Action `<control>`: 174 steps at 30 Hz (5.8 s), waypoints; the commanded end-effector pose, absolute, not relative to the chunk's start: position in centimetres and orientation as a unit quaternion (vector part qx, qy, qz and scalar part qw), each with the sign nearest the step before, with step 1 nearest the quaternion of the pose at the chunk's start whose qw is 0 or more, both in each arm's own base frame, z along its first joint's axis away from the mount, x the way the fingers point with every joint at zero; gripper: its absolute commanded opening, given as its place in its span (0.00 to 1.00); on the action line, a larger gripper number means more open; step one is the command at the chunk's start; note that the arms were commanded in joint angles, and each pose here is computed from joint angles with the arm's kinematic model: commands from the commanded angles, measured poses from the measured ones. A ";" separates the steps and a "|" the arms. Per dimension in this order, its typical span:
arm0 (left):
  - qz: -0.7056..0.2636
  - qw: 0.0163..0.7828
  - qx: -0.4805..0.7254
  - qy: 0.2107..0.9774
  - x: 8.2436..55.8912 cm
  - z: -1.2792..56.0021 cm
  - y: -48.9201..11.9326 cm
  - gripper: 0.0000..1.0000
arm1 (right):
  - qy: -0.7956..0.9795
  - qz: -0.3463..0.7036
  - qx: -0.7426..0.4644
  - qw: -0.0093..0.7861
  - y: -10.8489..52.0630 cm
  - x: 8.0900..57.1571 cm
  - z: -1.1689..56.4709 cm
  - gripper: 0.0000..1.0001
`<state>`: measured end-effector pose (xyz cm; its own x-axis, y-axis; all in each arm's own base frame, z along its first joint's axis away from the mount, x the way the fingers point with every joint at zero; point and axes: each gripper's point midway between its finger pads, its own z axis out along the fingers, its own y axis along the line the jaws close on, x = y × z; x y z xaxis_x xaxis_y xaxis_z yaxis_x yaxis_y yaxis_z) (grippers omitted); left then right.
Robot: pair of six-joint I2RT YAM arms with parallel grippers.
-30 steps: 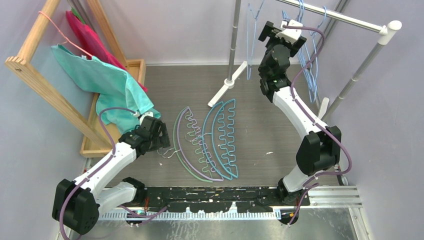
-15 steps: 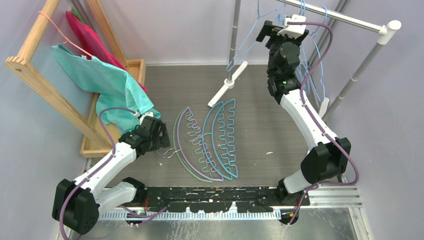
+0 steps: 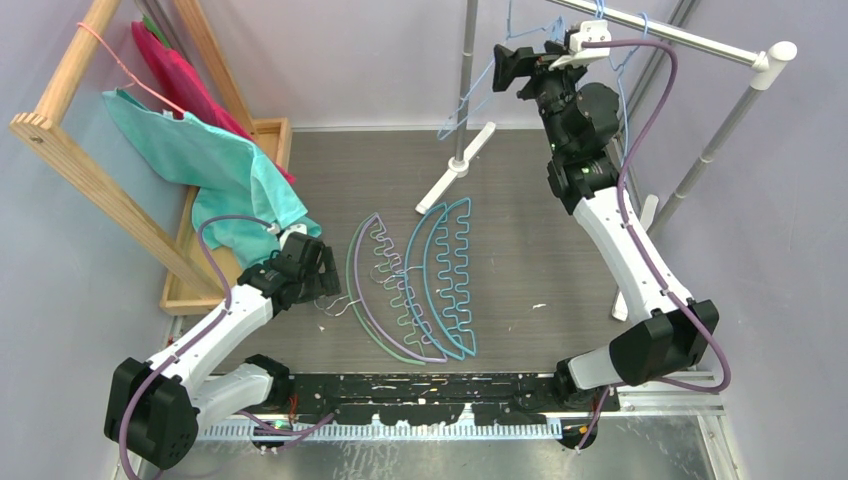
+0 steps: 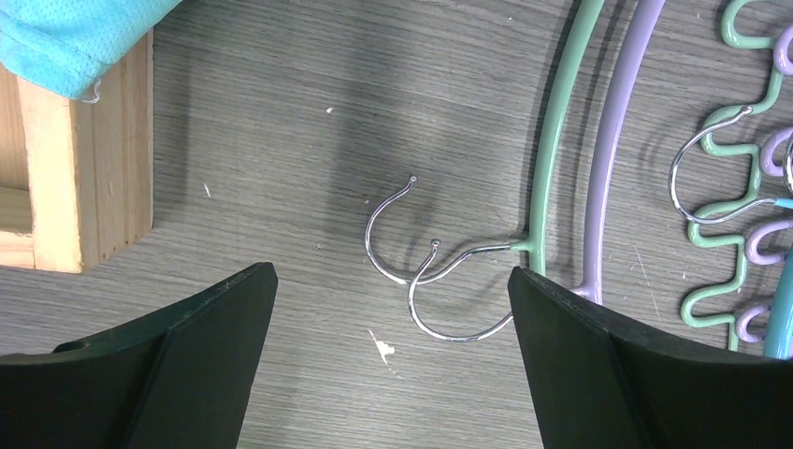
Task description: Organize the hangers
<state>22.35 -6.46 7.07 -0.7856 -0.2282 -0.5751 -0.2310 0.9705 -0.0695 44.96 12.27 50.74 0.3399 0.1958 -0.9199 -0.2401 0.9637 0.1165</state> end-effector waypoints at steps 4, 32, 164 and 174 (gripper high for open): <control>-0.009 0.324 -0.120 0.939 23.4 7.8 -6.8 0.98 | 0.523 0.206 -0.066 0.824 16.0 44.7 54.2 1.00; -0.016 0.319 -0.115 0.941 23.2 7.5 -7.1 0.98 | 0.539 0.057 0.056 0.839 19.5 47.8 52.0 1.00; -0.001 0.274 -0.111 0.955 22.8 5.9 -7.3 0.98 | 0.507 -0.199 0.236 0.805 0.4 48.2 46.9 0.01; -0.006 0.272 -0.109 0.956 22.8 5.7 -7.5 0.98 | 0.484 -0.197 0.283 0.804 -4.6 44.9 48.4 0.01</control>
<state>22.11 -7.19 5.38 -0.8423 -0.2077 -0.4975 -0.2129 0.9759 -0.0470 48.40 -1.95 43.66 0.3076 -0.1023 -0.9460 0.5965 0.7953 0.1080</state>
